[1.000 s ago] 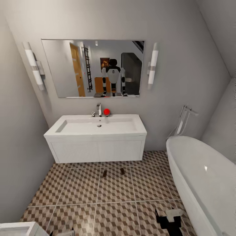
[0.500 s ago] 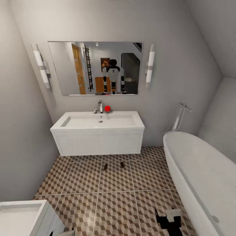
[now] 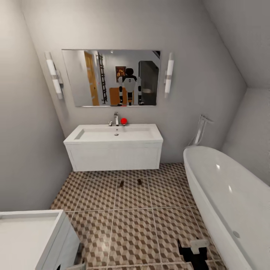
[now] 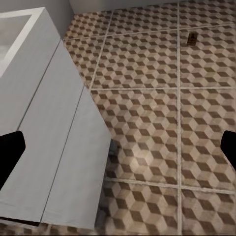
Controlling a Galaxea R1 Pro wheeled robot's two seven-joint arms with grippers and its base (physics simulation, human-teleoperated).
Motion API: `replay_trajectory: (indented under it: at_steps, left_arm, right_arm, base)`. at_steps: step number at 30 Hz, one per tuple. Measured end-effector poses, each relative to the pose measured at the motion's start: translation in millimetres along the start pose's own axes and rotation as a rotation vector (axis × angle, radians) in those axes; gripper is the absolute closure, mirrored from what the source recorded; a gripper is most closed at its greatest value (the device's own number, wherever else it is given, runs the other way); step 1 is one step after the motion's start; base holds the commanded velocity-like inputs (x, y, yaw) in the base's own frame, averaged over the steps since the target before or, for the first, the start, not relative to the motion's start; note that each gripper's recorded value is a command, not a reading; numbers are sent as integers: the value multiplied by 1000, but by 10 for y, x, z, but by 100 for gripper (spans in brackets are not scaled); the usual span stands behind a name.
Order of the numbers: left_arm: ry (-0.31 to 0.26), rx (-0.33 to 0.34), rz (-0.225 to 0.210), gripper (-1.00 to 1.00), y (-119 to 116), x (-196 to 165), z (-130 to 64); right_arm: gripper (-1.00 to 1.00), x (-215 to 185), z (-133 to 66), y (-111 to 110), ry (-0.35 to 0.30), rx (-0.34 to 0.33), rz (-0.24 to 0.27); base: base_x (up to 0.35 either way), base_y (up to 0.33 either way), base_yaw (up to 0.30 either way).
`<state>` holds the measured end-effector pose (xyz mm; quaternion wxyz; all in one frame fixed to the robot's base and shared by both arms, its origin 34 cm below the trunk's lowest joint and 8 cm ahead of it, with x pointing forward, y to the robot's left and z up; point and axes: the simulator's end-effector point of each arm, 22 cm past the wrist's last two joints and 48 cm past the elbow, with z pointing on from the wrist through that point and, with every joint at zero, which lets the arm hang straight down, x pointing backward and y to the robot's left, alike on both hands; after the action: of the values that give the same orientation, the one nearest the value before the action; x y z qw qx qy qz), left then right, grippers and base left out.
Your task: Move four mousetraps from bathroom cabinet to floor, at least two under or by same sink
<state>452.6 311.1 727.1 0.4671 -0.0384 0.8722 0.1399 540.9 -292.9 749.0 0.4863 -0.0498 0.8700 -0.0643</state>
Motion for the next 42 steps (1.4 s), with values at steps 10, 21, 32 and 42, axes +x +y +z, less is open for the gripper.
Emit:
replay_trajectory:
  at_steps: [10, 21, 32, 42]
  left_arm:
    - [0, 0, 0, -100, 0, 0, 0]
    - [0, -1, 0, -100, 2, 1, 0]
    - [-1, 0, 0, -100, 1, -1, -3]
    - [-1, 0, 0, -100, 2, -1, -4]
  right_arm:
    - [-100, 0, 0, -7, 0, 1, -1]
    - [-100, 0, 0, 0, 0, 0, 0]
    - [-100, -2, -3, 1, 0, 1, 0]
    - [-100, -1, -4, 1, 0, 1, 0]
  base:
    - [-337, 0, 0]
    - [-338, 0, 36]
    - [-226, 0, 223]
    - [-24, 0, 253]
